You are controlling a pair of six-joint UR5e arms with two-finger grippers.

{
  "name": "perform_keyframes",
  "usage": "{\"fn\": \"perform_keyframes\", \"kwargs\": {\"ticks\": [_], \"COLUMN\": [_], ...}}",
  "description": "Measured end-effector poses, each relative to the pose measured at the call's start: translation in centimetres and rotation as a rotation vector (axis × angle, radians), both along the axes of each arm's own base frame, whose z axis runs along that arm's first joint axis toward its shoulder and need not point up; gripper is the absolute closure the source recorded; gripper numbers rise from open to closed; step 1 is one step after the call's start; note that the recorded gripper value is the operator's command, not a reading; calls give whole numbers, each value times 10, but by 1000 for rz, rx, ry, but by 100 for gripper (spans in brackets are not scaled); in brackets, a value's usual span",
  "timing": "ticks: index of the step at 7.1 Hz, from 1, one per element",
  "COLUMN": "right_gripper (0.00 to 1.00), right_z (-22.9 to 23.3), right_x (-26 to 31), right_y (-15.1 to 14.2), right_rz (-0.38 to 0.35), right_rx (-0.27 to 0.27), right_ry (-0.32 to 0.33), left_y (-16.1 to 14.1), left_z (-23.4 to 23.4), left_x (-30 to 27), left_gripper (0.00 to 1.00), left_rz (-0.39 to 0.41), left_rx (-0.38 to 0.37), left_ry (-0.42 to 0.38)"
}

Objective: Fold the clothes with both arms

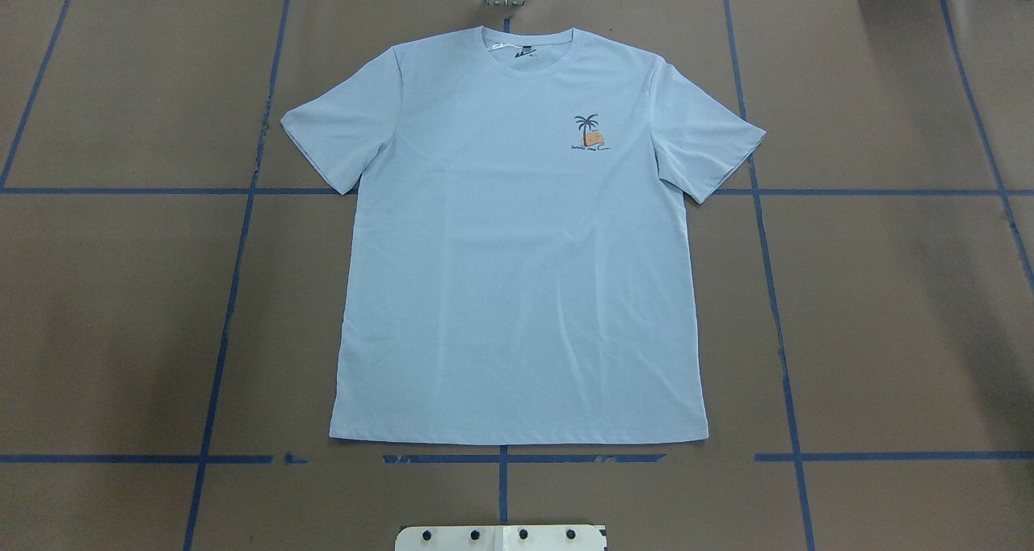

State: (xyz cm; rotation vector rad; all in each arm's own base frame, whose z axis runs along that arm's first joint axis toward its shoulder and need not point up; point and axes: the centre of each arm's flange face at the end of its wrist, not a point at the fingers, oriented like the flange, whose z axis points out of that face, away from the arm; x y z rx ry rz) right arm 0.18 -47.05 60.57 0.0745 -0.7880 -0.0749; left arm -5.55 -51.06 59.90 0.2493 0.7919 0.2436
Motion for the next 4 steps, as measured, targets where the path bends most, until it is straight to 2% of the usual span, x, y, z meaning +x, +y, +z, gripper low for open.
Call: {"fn": "perform_keyframes", "kwargs": {"ticks": [1,4], "right_gripper": [0,0], "right_z": [-2,-10], "right_x": [-1,-43], "right_y": [-1,-14], "right_rz": [-1,-53], "right_rx": [15,127], "right_ry": [-2,-31], "left_y": [0,1], "left_z": [0,-10], "left_x": [1,6], "left_gripper": [0,0], "left_rz": [1,14], "left_rx": [9,35], "left_ry": [5,42]}}
